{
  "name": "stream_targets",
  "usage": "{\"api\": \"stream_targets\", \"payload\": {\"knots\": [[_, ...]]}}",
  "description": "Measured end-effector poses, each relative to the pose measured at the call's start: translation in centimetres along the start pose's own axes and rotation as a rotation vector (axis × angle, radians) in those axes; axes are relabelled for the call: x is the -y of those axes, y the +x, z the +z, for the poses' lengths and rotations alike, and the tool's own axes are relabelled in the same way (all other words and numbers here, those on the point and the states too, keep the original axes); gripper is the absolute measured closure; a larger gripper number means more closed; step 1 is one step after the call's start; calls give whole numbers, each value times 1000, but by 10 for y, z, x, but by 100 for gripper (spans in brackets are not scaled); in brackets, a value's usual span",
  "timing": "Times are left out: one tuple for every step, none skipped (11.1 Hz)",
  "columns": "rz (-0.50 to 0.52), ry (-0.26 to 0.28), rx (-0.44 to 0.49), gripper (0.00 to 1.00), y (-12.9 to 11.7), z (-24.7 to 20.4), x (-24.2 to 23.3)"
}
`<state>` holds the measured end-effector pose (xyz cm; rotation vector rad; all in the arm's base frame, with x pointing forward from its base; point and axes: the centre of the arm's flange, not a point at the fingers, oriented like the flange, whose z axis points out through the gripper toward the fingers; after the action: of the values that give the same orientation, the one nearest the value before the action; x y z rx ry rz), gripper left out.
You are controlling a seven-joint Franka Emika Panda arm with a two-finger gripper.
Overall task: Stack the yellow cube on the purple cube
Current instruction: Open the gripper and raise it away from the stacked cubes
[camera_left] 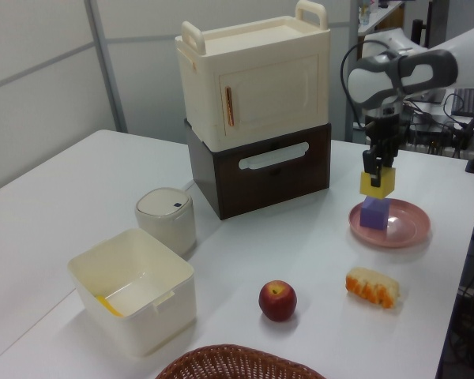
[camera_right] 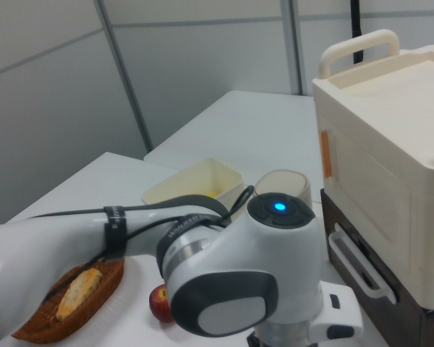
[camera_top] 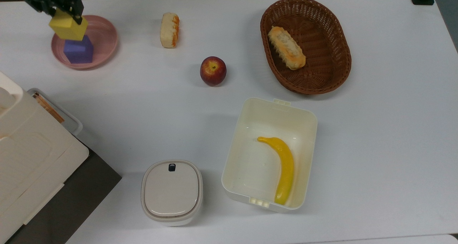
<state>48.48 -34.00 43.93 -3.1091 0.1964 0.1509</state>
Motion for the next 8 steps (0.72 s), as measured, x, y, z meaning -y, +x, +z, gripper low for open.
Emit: {"api": "stream_targets", "payload": {"knots": [[-2, -10, -11, 40, 7, 8, -2], [-4, -16, -15, 40, 13, 15, -4], [-5, -16, -7, 40, 19, 23, -5], [-7, -16, 1, 40, 23, 29, -6], [-16, -19, 8, 40, 26, 32, -5], [-24, -26, 15, 40, 28, 34, -5], [-31, -31, 17, 35, 30, 34, -3], [-39, -33, 17, 20, 32, 34, 1]]}}
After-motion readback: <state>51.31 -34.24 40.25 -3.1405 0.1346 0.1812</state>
